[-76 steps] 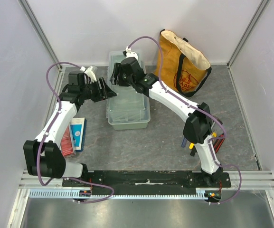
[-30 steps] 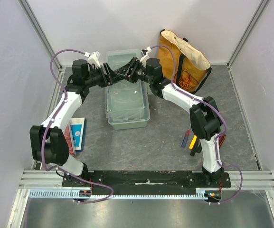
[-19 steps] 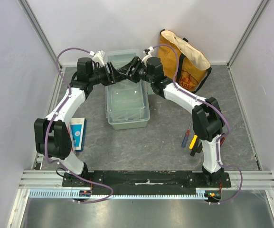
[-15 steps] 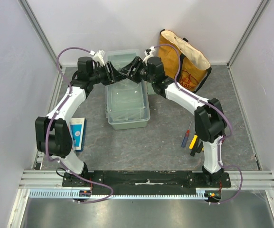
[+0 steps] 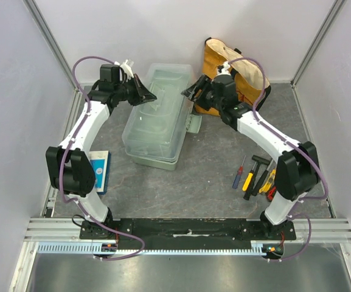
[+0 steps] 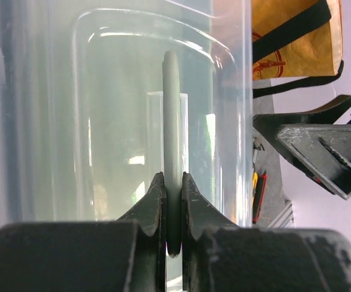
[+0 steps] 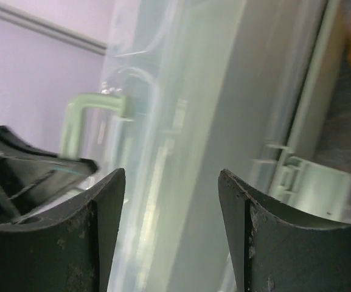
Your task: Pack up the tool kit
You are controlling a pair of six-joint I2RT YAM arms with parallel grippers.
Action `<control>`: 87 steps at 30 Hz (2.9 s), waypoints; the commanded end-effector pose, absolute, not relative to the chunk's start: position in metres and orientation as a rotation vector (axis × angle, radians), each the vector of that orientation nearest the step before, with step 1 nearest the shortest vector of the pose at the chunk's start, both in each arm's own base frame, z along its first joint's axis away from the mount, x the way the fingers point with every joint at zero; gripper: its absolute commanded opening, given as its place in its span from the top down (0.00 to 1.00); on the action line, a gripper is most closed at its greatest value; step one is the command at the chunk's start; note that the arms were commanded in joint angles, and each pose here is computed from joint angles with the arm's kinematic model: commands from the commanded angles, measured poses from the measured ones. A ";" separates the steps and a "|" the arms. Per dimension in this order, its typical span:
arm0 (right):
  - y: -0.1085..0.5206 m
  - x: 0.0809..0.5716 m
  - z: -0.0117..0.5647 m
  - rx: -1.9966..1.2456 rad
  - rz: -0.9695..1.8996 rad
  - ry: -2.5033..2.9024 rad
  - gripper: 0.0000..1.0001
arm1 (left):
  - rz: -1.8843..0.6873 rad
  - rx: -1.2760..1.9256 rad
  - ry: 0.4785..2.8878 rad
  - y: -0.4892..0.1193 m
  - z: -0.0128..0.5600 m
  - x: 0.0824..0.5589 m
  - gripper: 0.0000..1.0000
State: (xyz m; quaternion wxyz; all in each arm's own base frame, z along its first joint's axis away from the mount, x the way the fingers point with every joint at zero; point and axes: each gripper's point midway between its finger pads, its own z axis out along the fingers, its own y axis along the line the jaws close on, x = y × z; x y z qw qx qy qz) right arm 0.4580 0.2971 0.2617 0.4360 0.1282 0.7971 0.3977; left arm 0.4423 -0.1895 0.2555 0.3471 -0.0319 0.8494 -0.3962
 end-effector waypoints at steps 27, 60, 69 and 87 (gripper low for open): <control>0.280 0.382 0.144 -0.062 0.743 2.367 0.53 | -0.820 -0.031 1.948 -0.167 0.366 0.461 0.98; 0.196 0.393 0.105 0.288 0.356 2.390 1.00 | -0.753 -0.307 2.082 -0.007 0.246 0.458 0.97; 0.206 0.393 0.108 0.305 0.434 2.389 1.00 | -0.786 -0.348 2.168 -0.004 0.195 0.468 0.89; 0.220 0.390 0.108 0.241 0.533 2.387 0.95 | -0.699 -0.408 2.265 0.007 0.125 0.457 0.39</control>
